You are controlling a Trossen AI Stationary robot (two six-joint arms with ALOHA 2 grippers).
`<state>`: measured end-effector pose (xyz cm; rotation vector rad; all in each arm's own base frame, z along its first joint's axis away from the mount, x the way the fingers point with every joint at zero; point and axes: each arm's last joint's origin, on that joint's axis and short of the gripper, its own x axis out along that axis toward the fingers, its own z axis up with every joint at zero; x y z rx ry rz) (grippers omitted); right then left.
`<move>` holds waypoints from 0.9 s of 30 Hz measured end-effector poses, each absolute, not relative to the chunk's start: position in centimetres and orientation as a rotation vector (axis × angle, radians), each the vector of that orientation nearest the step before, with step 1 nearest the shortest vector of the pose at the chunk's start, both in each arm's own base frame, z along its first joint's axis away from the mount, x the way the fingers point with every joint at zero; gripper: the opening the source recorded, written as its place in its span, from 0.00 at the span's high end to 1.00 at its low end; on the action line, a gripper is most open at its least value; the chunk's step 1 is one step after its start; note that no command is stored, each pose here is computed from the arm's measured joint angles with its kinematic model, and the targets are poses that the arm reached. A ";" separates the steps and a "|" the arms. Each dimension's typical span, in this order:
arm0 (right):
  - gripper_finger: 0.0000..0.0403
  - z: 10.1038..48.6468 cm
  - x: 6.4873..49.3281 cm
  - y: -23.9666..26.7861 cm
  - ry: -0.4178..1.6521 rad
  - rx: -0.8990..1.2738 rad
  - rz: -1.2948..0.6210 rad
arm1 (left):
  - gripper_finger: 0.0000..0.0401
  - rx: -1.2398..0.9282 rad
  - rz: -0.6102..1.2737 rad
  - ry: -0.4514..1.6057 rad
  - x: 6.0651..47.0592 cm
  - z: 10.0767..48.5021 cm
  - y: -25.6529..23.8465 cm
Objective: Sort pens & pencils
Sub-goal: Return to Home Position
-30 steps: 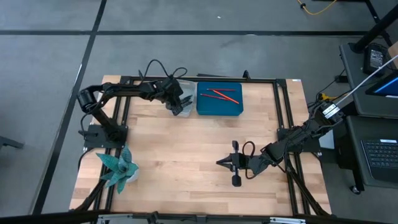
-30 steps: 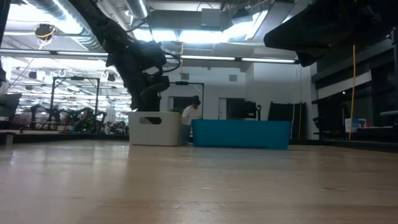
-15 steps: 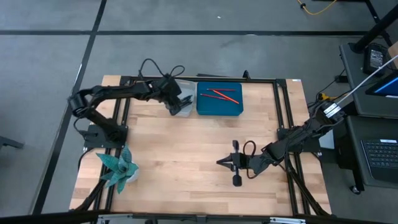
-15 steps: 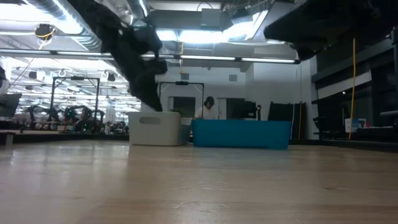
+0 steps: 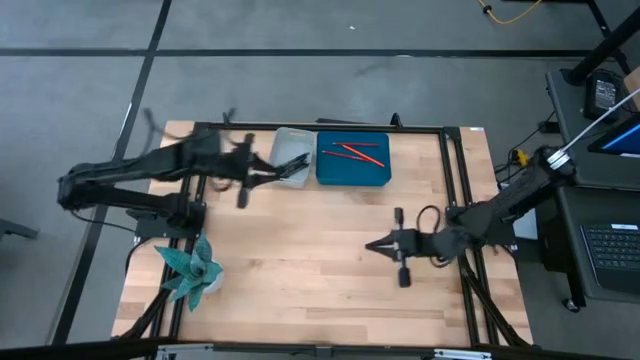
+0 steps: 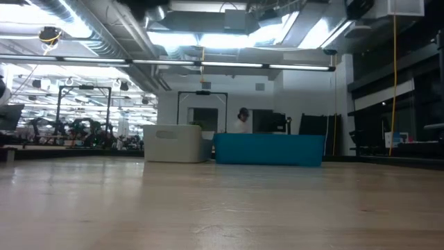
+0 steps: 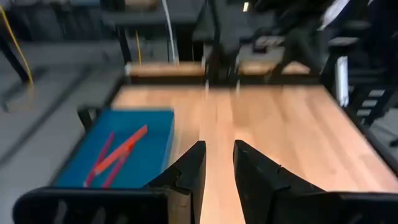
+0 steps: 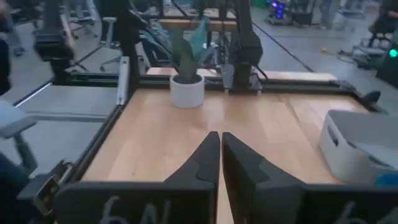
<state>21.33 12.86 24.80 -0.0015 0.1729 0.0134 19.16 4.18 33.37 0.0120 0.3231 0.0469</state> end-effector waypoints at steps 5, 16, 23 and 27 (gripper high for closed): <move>0.95 27.3 18.2 12.3 0.136 -0.042 0.053 | 0.81 0.077 0.045 0.151 14.7 35.6 0.9; 0.95 28.3 13.2 12.2 0.153 -0.063 -0.046 | 0.81 0.119 0.116 0.081 9.5 29.6 -1.9; 0.95 28.3 12.7 12.6 0.150 -0.068 -0.024 | 0.81 0.110 0.012 0.067 8.6 26.7 -3.0; 0.95 28.3 12.8 12.6 0.150 -0.045 -0.029 | 0.81 0.094 -0.046 0.079 8.9 24.4 -3.9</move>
